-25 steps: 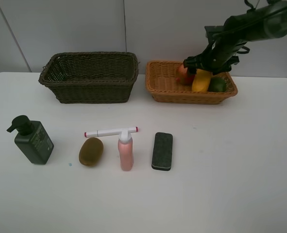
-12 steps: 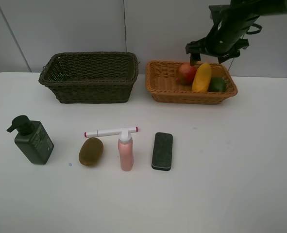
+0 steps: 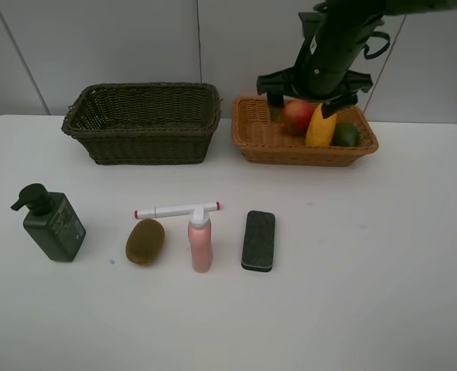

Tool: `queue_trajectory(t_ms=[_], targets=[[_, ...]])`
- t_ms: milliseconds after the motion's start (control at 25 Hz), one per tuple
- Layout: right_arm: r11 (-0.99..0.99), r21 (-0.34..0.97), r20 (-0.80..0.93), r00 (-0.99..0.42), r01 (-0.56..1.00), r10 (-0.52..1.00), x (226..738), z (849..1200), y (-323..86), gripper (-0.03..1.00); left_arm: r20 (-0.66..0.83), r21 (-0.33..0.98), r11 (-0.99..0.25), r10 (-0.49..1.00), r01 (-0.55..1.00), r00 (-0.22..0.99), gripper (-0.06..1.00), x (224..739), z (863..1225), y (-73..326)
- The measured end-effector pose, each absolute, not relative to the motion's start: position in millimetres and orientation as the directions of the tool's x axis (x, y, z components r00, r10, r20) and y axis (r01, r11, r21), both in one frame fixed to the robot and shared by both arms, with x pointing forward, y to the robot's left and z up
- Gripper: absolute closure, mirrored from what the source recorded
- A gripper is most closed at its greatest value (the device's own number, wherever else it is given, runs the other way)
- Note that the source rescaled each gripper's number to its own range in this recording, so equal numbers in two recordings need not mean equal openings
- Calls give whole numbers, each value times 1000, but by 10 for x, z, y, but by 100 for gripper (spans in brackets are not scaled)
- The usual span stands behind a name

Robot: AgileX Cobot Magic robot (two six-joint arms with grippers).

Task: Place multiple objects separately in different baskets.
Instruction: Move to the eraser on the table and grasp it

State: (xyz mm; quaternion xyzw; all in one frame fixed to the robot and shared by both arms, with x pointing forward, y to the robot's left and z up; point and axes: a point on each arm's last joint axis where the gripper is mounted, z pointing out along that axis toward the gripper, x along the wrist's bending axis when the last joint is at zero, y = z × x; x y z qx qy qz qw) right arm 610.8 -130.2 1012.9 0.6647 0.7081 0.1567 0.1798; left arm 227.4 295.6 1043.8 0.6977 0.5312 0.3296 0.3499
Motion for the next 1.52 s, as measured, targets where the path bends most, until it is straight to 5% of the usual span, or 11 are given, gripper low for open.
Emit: queue_trajectory(t_ms=[600,1520], targets=[[12,259,94,-38,966,995,5514,9423,-1006,-3,88,838,-191,972,511,218,-6,2274,10438,2956],[15,96,67,-22,995,998,5376,8796,-833,-3,88,838,-191,972,511,218,-6,2274,10438,2956]])
